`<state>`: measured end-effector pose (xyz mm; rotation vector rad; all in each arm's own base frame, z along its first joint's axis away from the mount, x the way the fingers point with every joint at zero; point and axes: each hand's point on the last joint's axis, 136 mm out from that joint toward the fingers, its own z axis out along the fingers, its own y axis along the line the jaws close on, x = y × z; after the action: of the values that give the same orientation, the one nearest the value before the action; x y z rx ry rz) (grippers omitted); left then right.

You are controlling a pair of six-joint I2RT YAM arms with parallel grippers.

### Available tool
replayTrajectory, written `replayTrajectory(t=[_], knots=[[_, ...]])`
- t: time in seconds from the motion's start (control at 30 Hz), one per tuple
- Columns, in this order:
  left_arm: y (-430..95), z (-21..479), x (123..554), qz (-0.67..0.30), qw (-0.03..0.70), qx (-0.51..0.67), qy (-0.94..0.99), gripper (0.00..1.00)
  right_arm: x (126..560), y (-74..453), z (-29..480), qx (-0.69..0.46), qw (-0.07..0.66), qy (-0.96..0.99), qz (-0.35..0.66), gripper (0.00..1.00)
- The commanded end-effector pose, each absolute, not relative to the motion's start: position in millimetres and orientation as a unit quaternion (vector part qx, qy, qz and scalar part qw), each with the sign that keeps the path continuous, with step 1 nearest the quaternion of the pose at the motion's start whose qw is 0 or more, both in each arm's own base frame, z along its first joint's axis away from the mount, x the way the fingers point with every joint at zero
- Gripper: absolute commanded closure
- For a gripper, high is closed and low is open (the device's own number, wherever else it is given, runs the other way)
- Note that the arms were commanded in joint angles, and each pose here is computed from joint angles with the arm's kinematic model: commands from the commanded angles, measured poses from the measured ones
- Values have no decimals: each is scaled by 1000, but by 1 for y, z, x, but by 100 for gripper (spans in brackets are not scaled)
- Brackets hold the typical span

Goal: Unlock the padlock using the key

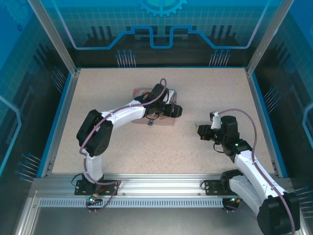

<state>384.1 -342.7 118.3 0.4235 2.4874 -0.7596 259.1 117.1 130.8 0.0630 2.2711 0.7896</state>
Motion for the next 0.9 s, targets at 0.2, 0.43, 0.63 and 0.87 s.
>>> replayTrajectory(t=[0.2, 0.43, 0.63, 0.87], knots=[[-348, 113, 327, -309, 190, 150, 920, 18, 263, 114, 135, 31, 361, 880, 306, 100], [-342, 174, 334, -327, 267, 177, 889, 15, 267, 122, 137, 23, 360, 874, 327, 100], [-297, 212, 335, -321, 337, 162, 870, 13, 271, 141, 153, 5, 365, 856, 367, 100], [-222, 180, 325, -339, 341, 79, 873, 14, 276, 185, 159, -33, 342, 849, 401, 100]])
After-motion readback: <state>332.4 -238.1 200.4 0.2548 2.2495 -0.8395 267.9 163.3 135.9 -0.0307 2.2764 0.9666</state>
